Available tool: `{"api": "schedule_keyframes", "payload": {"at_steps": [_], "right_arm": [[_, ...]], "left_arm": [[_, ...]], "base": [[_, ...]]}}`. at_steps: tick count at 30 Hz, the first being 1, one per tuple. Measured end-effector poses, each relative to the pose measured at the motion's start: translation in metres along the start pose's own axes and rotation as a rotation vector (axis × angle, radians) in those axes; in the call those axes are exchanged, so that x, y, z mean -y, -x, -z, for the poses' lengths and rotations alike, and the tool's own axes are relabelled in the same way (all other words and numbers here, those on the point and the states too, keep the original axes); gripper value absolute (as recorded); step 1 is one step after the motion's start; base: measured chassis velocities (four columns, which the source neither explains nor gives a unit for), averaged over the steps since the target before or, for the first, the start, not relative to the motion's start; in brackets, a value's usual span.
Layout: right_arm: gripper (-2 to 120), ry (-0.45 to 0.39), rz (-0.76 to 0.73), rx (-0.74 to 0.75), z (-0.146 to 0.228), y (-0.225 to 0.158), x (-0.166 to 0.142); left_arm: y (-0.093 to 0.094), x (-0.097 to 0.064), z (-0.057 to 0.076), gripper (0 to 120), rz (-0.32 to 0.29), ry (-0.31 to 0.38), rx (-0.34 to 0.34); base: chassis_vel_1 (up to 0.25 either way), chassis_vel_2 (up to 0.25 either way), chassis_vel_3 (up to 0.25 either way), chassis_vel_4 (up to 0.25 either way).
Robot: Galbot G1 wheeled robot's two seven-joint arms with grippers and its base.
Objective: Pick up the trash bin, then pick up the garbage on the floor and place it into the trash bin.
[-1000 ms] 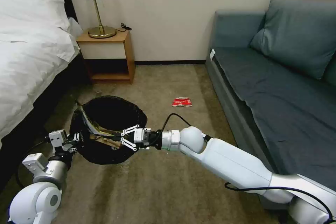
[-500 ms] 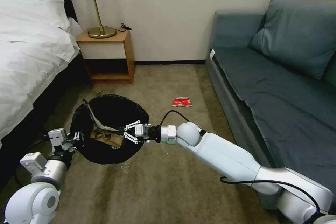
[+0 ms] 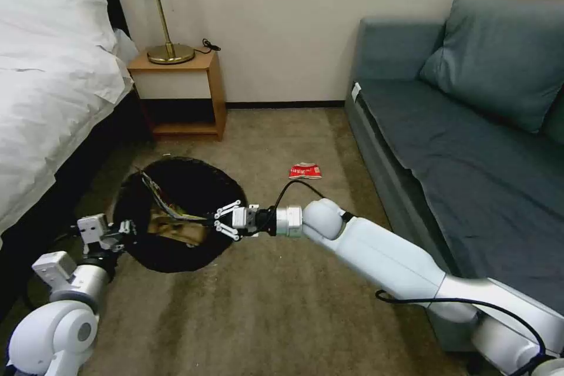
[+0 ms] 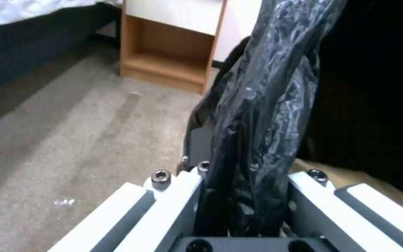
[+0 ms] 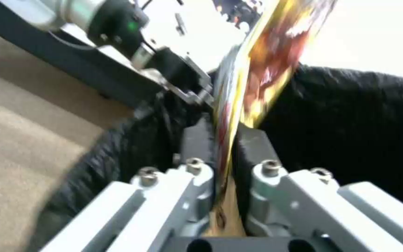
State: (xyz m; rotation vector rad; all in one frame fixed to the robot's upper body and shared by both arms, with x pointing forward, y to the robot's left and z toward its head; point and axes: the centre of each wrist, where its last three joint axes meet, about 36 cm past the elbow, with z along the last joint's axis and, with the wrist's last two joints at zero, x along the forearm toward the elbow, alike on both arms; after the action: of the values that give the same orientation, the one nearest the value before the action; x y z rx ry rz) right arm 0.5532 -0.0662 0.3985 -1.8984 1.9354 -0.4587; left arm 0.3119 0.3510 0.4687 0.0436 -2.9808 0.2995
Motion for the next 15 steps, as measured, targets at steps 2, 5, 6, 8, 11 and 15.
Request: {"api": "schedule_keyframes", "payload": {"at_steps": [2, 5, 6, 8, 11, 15], "right_arm": [[17, -0.006, 0.008, -0.005, 0.000, -0.002, 0.000], [27, -0.016, 0.025, -0.004, 0.005, -0.006, 0.004], [27, -0.016, 0.025, -0.004, 0.005, -0.006, 0.004], [36, -0.018, 0.028, 0.002, 0.008, -0.006, 0.006], [52, -0.035, 0.031, 0.018, 0.017, -0.006, 0.012], [64, -0.039, 0.043, 0.026, 0.020, -0.003, 0.013]], "left_arm": [[0.002, -0.001, 0.000, 1, 0.003, -0.001, -0.002], [0.006, -0.005, -0.003, 1, 0.011, -0.001, -0.012], [0.006, -0.005, -0.003, 1, 0.011, -0.001, -0.012], [0.008, -0.007, -0.004, 1, 0.014, -0.001, -0.015], [0.010, -0.009, -0.006, 1, 0.036, -0.001, -0.019], [0.010, -0.009, -0.006, 1, 0.040, -0.004, -0.018]], "base": [[0.000, 0.000, 0.000, 0.000], [0.000, 0.000, 0.000, 0.000], [0.000, 0.000, 0.000, 0.000], [0.000, 0.000, 0.000, 0.000], [0.000, 0.000, 0.000, 0.000], [0.000, 0.000, 0.000, 0.000]]}}
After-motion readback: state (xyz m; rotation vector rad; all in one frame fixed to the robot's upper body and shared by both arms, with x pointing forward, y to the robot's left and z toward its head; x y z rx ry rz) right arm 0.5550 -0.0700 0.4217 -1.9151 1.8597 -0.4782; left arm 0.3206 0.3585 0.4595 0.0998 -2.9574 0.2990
